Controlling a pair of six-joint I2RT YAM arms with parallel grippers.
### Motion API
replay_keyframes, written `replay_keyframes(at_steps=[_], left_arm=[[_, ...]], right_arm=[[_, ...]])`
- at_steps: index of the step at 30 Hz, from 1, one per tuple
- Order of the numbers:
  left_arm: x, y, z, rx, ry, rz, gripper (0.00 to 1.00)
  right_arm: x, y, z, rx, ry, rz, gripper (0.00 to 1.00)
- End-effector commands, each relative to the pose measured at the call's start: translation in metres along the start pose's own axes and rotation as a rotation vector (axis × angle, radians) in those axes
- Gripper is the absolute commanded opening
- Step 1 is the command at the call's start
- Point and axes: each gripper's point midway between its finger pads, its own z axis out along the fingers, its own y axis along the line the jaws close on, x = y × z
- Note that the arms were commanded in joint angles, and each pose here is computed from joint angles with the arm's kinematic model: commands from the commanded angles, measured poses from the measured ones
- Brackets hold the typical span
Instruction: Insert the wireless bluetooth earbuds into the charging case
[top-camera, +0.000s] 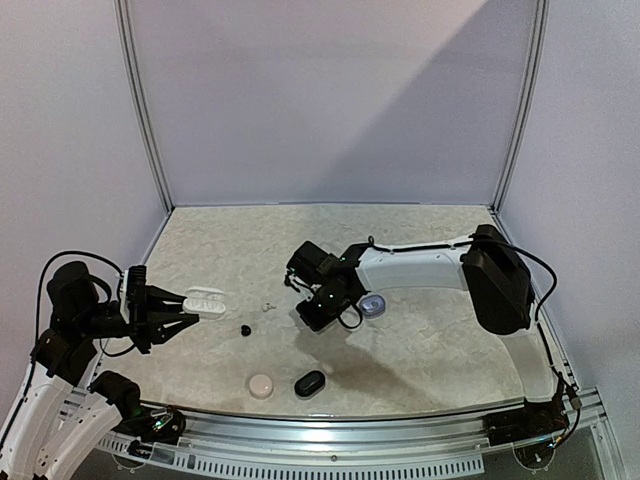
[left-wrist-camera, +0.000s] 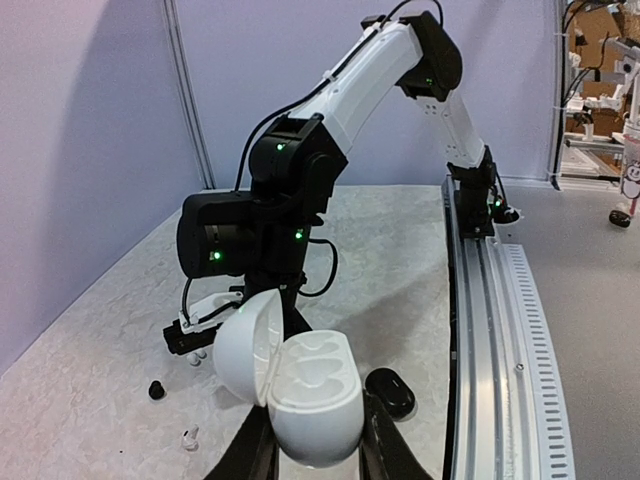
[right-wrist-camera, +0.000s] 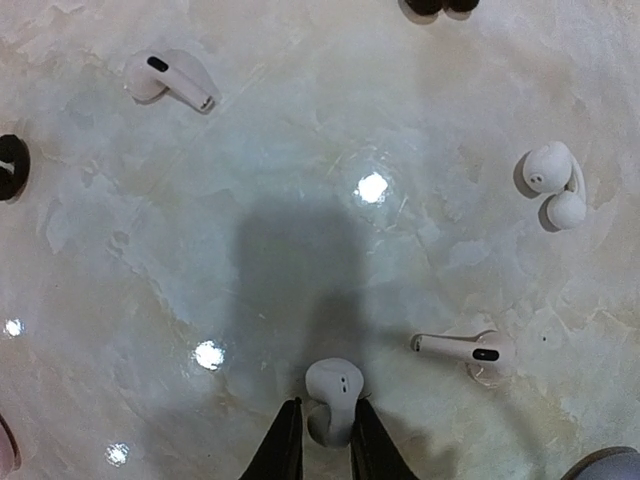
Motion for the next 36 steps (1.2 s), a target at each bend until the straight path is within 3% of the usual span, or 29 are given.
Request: replay_keyframes(at_steps=[1, 12, 19, 26, 30, 36], left_arm=[[0.005, 0.004, 0.001, -0.013, 0.005, -0.011, 0.0], [0.005, 0.004, 0.0, -0.016, 0.008, -0.007, 0.0], [0.006, 0.004, 0.0, -0.015, 0.009, -0.009, 0.0], [0.006, 0.003, 0.001, -0.011, 0.008, -0.005, 0.0], [0.003, 0.0, 0.002, 0.021, -0.012, 0.019, 0.0], [-0.008, -0.005, 0.007, 0.109, -0.046, 0.094, 0.0]], right_arm=[[-0.009, -0.004, -0.008, 0.007, -0.011, -0.018, 0.19], [-0.011, -0.003, -0.007, 0.004, -0.011, -0.03, 0.11], [-0.015, -0.004, -0.012, 0.015, -0.017, -0.035, 0.12], [-0.015, 0.0, -0.015, -0.006, -0.012, -0.054, 0.0], [-0.03, 0.004, -0.04, -0.031, -0.066, -0.112, 0.0], [-0.059, 0.025, -0.128, -0.15, -0.237, -0.336, 0.0]])
